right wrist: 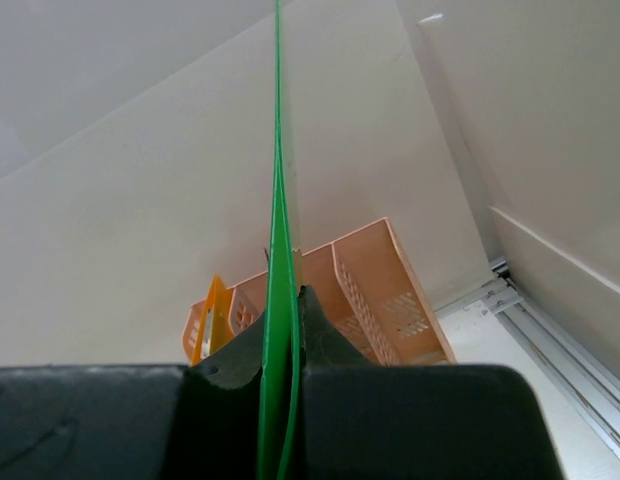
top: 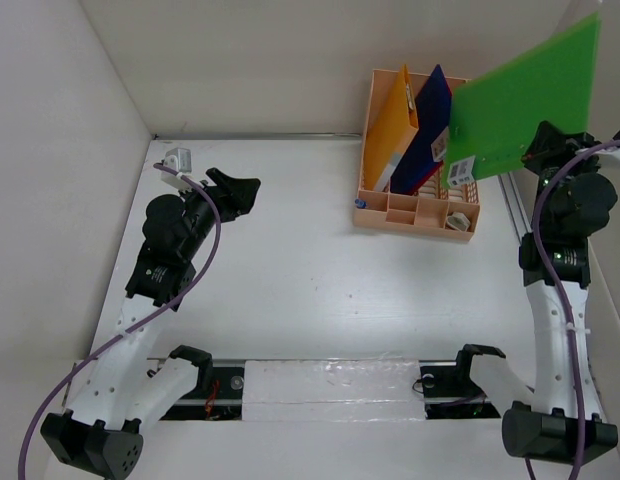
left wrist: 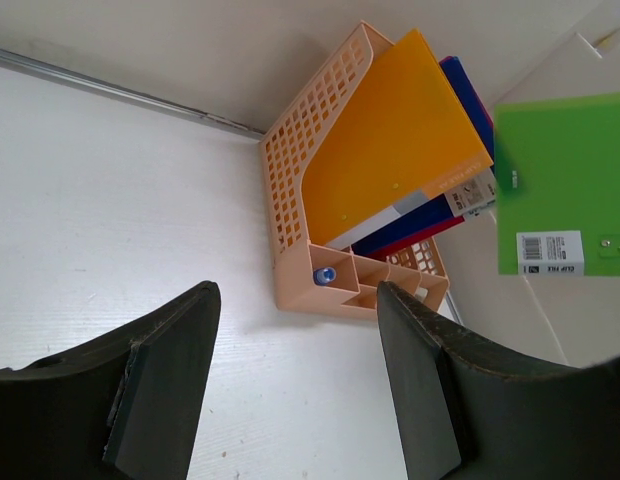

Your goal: Organize the desk

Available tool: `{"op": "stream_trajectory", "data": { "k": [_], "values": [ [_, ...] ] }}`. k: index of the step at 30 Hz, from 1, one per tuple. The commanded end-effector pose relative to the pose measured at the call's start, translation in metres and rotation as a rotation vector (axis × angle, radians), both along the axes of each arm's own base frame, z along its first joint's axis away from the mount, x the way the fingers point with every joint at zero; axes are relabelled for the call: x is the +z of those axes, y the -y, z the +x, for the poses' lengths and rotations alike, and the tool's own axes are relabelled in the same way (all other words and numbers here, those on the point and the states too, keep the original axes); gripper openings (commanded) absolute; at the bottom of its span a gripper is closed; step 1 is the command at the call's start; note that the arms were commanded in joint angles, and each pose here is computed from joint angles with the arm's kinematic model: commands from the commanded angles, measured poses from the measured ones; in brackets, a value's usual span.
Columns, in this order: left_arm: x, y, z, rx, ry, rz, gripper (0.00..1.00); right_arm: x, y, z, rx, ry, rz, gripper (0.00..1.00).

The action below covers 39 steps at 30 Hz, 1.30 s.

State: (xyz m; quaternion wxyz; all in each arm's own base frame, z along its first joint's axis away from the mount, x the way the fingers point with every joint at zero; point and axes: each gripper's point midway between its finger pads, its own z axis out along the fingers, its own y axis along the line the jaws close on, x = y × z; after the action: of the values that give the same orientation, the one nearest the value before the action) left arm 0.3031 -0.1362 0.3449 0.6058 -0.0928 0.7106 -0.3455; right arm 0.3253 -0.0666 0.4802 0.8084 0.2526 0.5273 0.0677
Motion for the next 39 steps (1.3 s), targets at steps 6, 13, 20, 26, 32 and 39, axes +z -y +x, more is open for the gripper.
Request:
{"op": "stream_trajectory", "data": {
  "k": [6, 13, 20, 26, 32, 39],
  "values": [
    [0.017, 0.001, -0.003, -0.013, 0.066, -0.021, 0.59, -0.014, -0.033, 0.032, 0.208, -0.032, -0.139, 0.0],
    [0.017, 0.002, -0.002, -0.016, 0.064, -0.02, 0.59, -0.021, -0.035, 0.049, 0.213, -0.071, -0.142, 0.0],
    [0.017, 0.001, -0.004, -0.01, 0.067, -0.025, 0.59, -0.021, -0.049, 0.077, 0.182, -0.033, -0.105, 0.0],
    [0.018, 0.001, -0.005, -0.013, 0.071, -0.024, 0.59, -0.032, -0.067, 0.108, 0.129, -0.023, -0.112, 0.0],
    [0.018, -0.001, -0.005, -0.006, 0.073, -0.02, 0.59, -0.031, -0.069, 0.118, 0.037, 0.011, -0.118, 0.0],
    [0.013, 0.001, -0.002, -0.012, 0.06, -0.016, 0.59, -0.031, -0.075, 0.128, 0.001, 0.052, -0.112, 0.0]
  ]
}}
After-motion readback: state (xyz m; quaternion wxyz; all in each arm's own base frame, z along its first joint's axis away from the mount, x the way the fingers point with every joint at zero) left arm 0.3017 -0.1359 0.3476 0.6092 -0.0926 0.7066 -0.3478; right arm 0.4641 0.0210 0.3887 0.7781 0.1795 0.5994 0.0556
